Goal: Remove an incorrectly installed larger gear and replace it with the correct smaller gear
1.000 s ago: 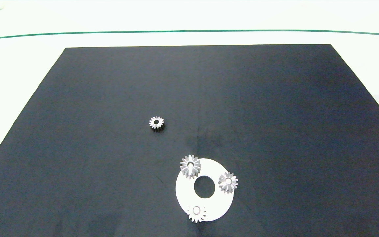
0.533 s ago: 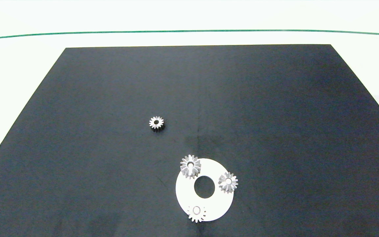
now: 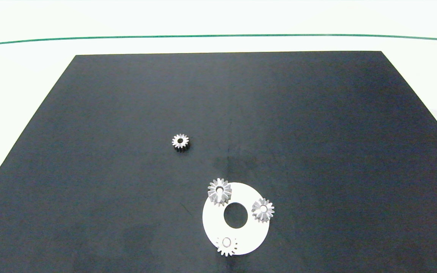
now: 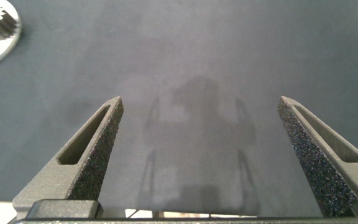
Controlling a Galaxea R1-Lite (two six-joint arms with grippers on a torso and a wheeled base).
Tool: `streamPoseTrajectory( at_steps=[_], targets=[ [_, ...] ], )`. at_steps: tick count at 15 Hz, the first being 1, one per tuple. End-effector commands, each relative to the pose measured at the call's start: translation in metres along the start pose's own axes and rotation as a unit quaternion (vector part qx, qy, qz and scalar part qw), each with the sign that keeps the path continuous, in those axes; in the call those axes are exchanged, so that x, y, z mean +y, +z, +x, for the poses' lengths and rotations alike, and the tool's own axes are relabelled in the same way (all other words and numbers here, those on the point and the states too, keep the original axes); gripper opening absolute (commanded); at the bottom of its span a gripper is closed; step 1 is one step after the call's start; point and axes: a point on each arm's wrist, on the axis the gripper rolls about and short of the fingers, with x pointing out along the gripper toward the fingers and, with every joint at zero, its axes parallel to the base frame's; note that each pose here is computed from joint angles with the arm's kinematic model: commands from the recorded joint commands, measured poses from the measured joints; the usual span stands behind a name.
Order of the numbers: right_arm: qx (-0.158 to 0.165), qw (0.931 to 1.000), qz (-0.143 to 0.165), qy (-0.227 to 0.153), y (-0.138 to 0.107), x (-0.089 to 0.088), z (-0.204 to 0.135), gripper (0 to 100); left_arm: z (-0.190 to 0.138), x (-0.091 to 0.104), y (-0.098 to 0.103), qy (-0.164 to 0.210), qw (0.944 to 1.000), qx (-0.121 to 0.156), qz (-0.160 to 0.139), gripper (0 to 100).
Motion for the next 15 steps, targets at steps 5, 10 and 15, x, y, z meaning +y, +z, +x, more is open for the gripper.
streamPoseTrajectory(
  at_steps=[5, 10, 15],
  targets=[
    [0.098, 0.9943, -0.026, 0.033, 0.089, -0.003, 0.043, 100, 0.079, -0.002, 0.081, -0.114, 0.9761, 0.149, 0.109, 100],
    [0.136, 0.9878, -0.027, 0.071, 0.083, -0.001, 0.053, 100, 0.139, -0.035, 0.113, -0.209, 0.9495, 0.189, 0.138, 100],
    [0.138, 0.9873, -0.027, 0.074, 0.076, 0.0, 0.051, 100, 0.185, -0.105, 0.125, -0.232, 0.9328, 0.228, 0.154, 100]
  ],
)
